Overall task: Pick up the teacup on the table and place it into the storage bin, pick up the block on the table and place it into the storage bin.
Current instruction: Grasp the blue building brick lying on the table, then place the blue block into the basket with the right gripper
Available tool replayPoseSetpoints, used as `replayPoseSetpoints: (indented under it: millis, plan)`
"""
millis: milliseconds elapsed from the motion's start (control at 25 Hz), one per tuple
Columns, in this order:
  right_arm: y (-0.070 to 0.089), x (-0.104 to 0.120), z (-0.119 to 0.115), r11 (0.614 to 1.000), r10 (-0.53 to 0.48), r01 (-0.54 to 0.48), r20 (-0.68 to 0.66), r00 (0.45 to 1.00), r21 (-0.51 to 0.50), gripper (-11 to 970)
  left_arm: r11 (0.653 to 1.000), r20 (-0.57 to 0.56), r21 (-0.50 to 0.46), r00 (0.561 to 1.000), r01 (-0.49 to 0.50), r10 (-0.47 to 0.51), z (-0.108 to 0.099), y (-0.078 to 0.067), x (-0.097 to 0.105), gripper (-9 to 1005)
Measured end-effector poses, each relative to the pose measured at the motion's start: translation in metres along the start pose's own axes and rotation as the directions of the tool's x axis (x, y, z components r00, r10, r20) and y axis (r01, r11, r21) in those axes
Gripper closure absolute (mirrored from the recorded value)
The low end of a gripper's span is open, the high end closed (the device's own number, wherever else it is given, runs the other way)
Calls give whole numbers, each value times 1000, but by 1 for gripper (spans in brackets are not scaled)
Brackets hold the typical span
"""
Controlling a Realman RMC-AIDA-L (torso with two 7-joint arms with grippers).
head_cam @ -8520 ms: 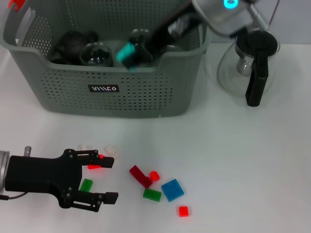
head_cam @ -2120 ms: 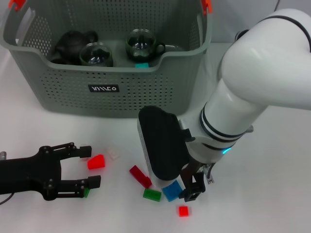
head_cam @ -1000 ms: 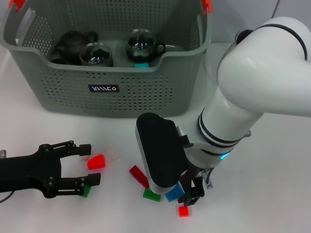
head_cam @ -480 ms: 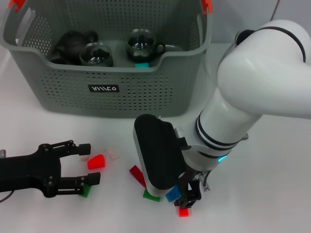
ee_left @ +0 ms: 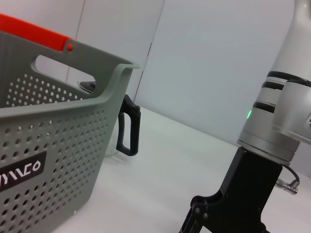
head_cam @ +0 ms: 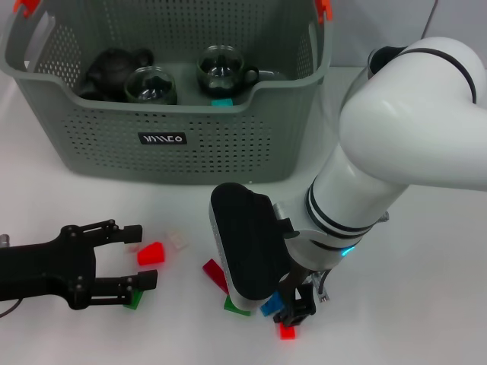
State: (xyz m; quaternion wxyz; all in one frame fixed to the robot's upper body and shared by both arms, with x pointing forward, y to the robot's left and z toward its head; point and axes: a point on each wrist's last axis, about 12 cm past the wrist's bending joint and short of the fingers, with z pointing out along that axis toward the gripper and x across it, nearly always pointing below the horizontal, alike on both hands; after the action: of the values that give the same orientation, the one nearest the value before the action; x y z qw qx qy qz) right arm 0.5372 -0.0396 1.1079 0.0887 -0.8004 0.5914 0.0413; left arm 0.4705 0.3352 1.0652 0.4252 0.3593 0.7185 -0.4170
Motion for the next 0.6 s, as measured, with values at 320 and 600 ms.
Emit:
replayPoseSetpoints:
  millis: [320, 600]
  plan:
    - [-1, 0, 0, 1000, 2, -2, 5, 1000, 5, 444, 1000, 1, 1, 1000, -1, 1, 1, 0, 0, 137]
    - [-3, 0, -4, 1000, 15, -15, 9, 1000, 12, 535, 1000, 1, -2, 1000, 2, -2, 0, 0, 0, 137]
